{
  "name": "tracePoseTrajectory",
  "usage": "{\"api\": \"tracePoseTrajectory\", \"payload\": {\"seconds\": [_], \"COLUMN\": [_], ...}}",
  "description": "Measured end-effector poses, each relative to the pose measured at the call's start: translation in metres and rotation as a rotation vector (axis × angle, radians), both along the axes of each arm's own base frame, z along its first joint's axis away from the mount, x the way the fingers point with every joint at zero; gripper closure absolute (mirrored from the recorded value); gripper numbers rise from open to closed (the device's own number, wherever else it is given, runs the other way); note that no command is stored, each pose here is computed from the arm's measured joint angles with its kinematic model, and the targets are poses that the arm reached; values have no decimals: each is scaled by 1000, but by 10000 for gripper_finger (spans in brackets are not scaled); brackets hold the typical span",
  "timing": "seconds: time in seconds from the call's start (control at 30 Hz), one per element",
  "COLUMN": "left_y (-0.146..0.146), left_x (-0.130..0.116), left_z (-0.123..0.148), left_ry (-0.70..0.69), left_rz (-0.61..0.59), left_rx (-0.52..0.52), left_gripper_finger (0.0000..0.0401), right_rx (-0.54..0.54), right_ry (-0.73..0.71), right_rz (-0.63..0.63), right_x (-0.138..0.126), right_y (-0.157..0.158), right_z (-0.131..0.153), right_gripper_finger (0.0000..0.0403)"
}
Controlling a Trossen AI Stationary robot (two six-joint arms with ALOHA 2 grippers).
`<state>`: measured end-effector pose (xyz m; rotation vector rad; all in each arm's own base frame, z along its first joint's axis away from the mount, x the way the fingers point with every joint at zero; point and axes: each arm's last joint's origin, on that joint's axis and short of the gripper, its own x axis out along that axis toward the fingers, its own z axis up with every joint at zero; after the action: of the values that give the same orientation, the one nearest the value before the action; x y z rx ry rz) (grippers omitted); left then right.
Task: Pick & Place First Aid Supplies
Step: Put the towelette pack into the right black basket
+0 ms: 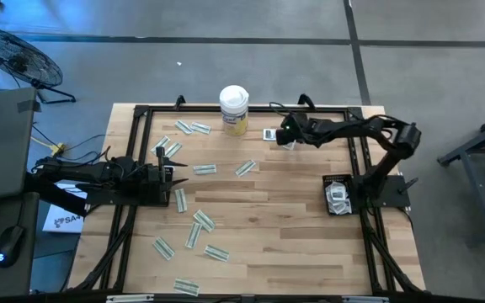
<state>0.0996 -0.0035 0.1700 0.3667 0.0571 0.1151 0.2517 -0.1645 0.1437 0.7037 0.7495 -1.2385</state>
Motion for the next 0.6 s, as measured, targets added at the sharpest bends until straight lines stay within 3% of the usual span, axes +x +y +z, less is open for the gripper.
{"api": "tracePoseTrajectory", "payload": {"seconds": [0.1,0.27,0.6], "left_y": [0,0,0], "left_x": [0,0,0], "left_z": [0,0,0], "left_ry": [0,0,0], "left_rz": [0,0,0], "left_rx": [0,0,0], "left_gripper_finger": [195,195,195], "right_rx": [-65,-69,-40], "right_ry": [41,119,108], "right_rz": [-25,-66,-73], "right_x": [-1,-9,-22], "right_y": [3,5,13], "right_z": [4,-3,-24], "right_gripper_finger": [238,246,328]}}
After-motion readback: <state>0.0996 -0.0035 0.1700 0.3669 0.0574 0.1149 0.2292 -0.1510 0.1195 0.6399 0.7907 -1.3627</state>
